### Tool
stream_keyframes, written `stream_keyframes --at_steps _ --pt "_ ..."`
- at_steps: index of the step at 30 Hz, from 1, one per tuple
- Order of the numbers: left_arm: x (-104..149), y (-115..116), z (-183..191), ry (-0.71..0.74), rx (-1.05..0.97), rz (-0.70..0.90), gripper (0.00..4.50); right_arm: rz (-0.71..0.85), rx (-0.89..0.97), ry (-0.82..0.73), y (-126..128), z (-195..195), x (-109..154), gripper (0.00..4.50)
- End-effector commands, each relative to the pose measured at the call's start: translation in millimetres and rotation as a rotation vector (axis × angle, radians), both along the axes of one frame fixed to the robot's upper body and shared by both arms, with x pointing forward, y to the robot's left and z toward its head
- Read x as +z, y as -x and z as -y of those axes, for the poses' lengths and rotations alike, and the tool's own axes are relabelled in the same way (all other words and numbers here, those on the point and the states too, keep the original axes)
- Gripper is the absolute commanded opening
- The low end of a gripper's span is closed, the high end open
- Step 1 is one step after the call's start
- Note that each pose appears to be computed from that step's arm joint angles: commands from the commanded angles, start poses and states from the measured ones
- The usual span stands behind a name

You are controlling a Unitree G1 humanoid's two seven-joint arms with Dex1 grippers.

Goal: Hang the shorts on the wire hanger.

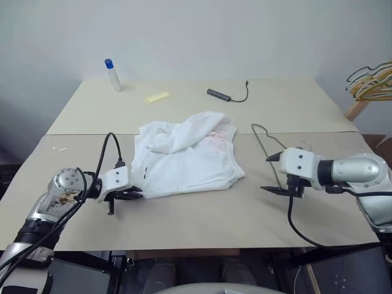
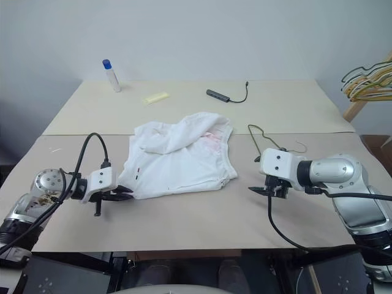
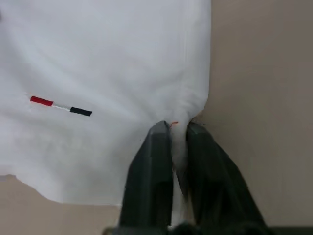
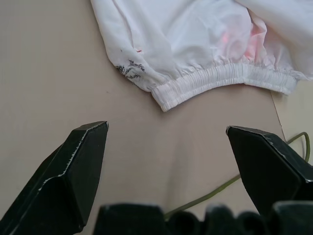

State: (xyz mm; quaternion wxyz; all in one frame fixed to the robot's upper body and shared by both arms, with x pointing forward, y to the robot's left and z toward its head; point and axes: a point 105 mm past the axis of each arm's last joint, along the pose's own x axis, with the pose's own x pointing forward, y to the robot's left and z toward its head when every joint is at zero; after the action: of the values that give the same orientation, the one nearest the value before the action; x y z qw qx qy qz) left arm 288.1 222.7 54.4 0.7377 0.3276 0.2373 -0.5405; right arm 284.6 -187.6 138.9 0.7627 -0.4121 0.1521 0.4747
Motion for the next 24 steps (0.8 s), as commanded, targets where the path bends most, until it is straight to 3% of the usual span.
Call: stream_keyframes --at_steps 1,8,17,21,24 --pt "7.4 -5.2 -1.0 -0.005 -0.001 0.046 0.01 0.098 0.074 0.040 -3.6 -13.0 5.9 4.50" --pt "29.2 -16.3 7.1 0.057 0.003 0.185 0.01 0.164 0.280 0.156 -9.9 -41.3 -19.0 4.50" --pt "42.3 -14.8 5.1 0.055 0.000 0.231 0.01 0.300 0.351 0.294 -51.1 -59.4 -52.4 4.50" --pt "44.8 -12.5 3.5 0.052 0.004 0.236 0.00 0.313 0.385 0.298 -55.3 -65.1 -60.5 3.58" --pt "46.1 -11.5 2.7 0.053 0.009 0.241 0.00 0.313 0.399 0.304 -55.5 -64.2 -65.1 2.54"
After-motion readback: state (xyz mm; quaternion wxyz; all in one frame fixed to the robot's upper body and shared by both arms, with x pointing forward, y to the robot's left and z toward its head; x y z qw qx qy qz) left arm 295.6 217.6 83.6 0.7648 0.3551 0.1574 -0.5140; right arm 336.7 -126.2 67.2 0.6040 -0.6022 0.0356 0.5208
